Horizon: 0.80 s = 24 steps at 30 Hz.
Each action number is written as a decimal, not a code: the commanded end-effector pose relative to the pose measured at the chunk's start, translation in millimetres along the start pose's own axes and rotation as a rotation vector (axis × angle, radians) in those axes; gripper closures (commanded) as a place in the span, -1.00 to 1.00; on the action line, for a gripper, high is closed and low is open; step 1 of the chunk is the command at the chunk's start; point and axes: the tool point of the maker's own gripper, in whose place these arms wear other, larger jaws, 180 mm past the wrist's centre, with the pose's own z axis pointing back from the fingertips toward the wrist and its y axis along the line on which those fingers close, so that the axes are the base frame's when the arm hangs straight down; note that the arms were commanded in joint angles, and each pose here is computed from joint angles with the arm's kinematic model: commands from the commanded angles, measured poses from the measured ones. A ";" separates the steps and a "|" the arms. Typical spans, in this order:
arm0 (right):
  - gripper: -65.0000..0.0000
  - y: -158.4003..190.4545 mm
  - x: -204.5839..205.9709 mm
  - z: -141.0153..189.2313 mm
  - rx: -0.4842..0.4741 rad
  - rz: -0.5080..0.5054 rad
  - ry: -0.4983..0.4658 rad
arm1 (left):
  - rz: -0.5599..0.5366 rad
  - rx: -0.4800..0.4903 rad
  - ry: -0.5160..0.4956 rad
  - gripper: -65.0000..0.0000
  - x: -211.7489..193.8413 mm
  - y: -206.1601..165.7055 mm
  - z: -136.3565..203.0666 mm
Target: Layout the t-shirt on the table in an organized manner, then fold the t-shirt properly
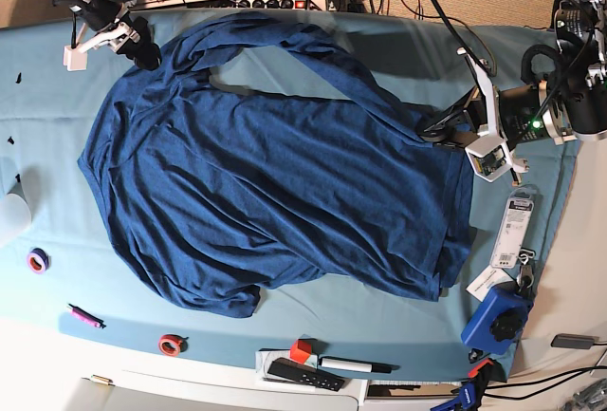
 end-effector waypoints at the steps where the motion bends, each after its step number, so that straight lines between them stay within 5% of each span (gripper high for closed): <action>1: 0.21 -2.8 4.6 4.3 -0.017 0.020 -0.008 | -0.025 -0.002 -0.038 1.00 11.3 -0.4 4.3; 5: 0.24 -8.8 2.7 4.6 -0.050 0.019 0.003 | -0.025 -0.002 -0.038 1.00 11.3 -0.4 4.3; 9: 0.95 -8.6 1.0 4.6 -0.049 0.025 0.013 | -0.025 -0.002 -0.038 1.00 11.3 -0.4 4.3; 10: 1.00 -8.2 0.6 4.6 -0.047 0.031 0.015 | -0.025 -0.002 -0.038 1.00 11.3 -0.4 4.3; 18: 1.00 13.6 12.5 6.2 0.059 0.090 -0.040 | -0.025 -0.002 -0.038 1.00 11.3 -0.4 4.3; 24: 1.00 48.2 39.4 18.0 0.108 0.225 -0.118 | -0.025 0.002 -0.043 1.00 12.3 0.6 4.9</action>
